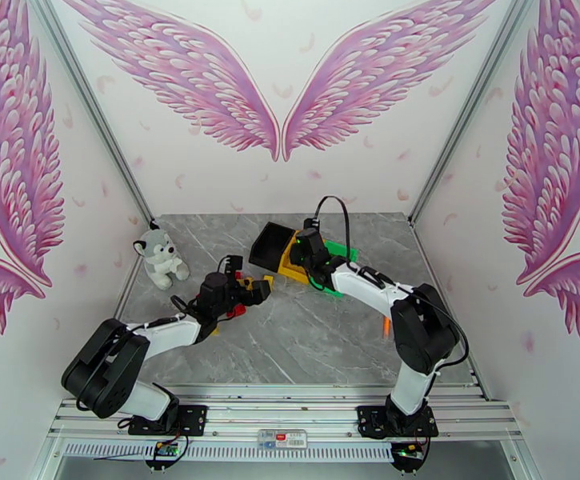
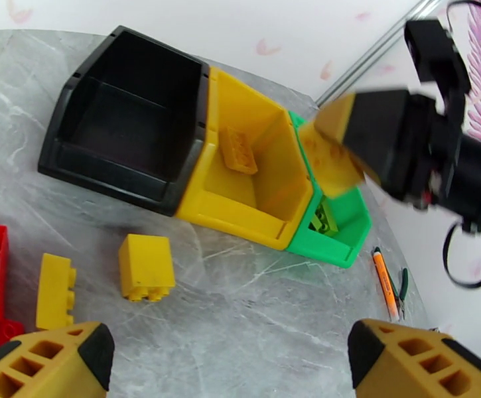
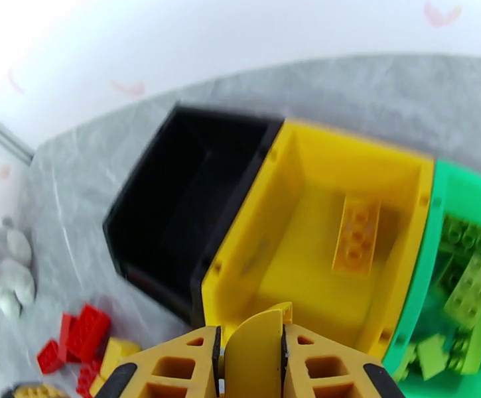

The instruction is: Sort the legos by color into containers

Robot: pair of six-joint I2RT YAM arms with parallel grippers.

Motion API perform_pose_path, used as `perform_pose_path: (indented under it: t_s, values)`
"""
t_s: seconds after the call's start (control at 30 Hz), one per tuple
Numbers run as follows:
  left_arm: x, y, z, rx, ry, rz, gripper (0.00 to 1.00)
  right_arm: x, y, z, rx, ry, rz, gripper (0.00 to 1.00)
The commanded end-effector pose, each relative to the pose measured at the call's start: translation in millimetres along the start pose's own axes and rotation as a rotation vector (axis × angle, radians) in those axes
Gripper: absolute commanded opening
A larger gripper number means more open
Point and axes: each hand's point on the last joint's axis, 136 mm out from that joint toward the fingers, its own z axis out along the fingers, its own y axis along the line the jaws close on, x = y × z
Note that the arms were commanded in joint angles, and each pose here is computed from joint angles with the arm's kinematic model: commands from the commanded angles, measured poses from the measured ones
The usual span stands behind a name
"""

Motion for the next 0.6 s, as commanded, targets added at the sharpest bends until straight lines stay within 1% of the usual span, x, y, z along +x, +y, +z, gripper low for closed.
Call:
perform_pose_path:
  t_s: [0.0, 0.07, 0.2, 0.23, 0.4, 0.57]
  values:
    - [-21, -7, -7, -0.003, -0.074, 0.035, 0.99, 0, -19, 18, 0.118, 0.027, -0.065, 0.35]
    - [-25, -7, -15, -0.015, -0.096, 0.041, 0.99, 0, -25, 27, 0.154, 0.047, -0.084, 0.38]
    - [-34, -1, -33, -0.071, -0.149, 0.045, 0.99, 2, -29, 36, 0.181, 0.055, -0.111, 0.61]
    - [-36, 2, -38, -0.087, -0.163, 0.046, 0.99, 3, -29, 36, 0.182, 0.056, -0.114, 0.65]
    - [-44, 14, -58, -0.151, -0.218, 0.042, 0.99, 11, -13, 21, 0.145, 0.026, -0.154, 0.71]
    - [-49, 35, -80, -0.22, -0.267, -0.001, 0.99, 30, 27, -9, 0.026, 0.003, -0.187, 0.76]
